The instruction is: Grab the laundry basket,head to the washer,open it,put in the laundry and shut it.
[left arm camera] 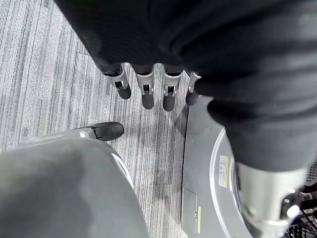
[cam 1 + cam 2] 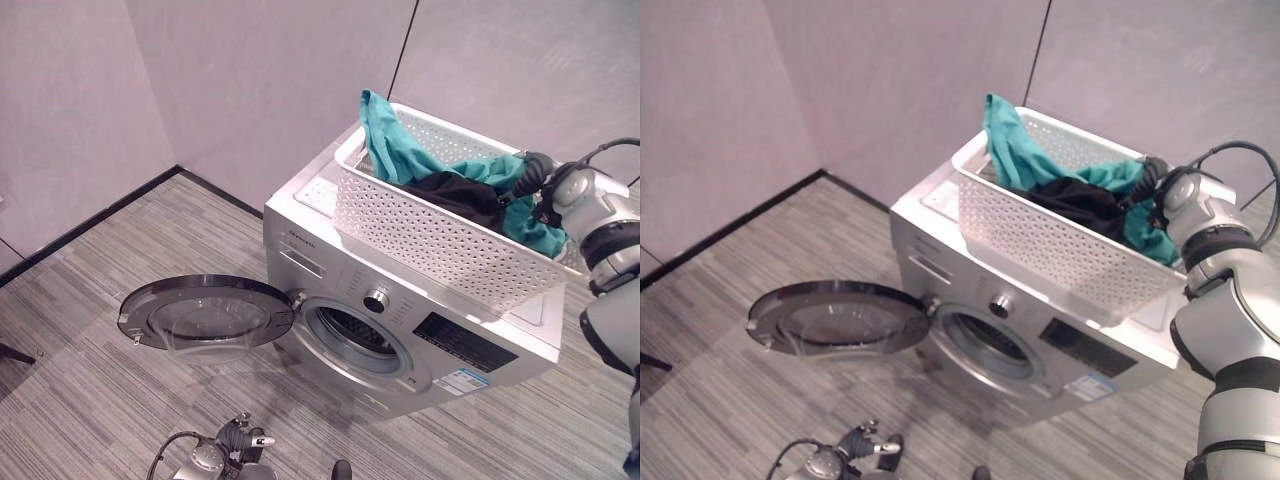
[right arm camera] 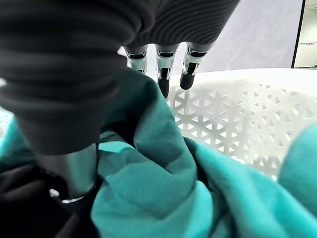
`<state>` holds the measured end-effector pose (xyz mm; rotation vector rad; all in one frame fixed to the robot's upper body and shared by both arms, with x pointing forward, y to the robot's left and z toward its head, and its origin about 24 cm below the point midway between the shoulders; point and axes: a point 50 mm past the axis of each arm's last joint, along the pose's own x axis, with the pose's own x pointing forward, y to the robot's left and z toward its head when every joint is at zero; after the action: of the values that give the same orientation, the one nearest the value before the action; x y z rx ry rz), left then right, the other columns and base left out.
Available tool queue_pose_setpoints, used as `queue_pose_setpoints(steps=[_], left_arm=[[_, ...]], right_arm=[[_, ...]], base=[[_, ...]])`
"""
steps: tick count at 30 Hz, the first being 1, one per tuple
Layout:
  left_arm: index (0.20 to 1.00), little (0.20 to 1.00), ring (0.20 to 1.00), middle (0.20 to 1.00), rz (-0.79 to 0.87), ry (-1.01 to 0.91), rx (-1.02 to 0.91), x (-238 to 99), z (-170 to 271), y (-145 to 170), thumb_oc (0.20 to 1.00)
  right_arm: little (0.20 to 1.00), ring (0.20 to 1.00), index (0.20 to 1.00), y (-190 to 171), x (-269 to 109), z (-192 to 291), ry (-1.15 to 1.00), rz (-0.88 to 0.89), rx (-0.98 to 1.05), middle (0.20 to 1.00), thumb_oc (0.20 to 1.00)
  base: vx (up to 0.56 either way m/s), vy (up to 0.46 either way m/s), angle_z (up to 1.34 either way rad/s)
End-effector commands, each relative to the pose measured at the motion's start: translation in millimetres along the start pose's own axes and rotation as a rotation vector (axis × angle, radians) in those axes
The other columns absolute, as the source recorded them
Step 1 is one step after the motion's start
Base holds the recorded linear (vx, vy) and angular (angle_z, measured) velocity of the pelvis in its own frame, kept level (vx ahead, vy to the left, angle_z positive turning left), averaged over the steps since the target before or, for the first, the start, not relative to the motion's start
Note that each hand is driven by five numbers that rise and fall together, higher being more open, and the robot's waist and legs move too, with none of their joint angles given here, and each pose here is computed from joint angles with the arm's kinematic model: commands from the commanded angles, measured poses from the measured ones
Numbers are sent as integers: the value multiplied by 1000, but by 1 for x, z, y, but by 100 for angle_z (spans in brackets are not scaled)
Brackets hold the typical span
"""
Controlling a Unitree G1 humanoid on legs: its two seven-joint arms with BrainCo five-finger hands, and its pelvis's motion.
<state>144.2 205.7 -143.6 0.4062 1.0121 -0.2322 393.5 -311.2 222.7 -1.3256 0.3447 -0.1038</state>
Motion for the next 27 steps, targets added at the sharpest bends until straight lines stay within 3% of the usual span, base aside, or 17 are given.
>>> queue_pose_setpoints(steps=[1, 8, 13, 19, 27], left_arm=[[1000, 1000, 1000, 1000, -36, -41, 104, 3, 15, 1, 1000], [1000, 1000, 1000, 1000, -27, -41, 98, 4, 17, 1, 1000], [1000, 1000, 1000, 1000, -7, -38, 84, 5, 16, 5, 1000], [1000, 1000, 1000, 1000, -27, -30, 85, 4, 13, 1, 1000], [1000, 1000, 1000, 1000, -32, -45, 83, 5, 17, 2, 1000]], right_arm=[[1000, 1000, 1000, -59, -17, -24, 99, -120, -77, 1000, 1000], [1000, 1000, 1000, -59, -14, 1, -8, -156, -18, 1000, 1000], [1000, 1000, 1000, -86, -25, 67, -293, -236, 155, 1000, 1000], [1000, 1000, 1000, -102, -39, 93, -431, -247, 199, 1000, 1000], [1000, 1000, 1000, -69, -30, 105, -432, -126, 66, 1000, 1000]], base=[[0, 0, 0], [0, 0, 0], [4, 6, -1], [0, 0, 0], [0, 0, 0]])
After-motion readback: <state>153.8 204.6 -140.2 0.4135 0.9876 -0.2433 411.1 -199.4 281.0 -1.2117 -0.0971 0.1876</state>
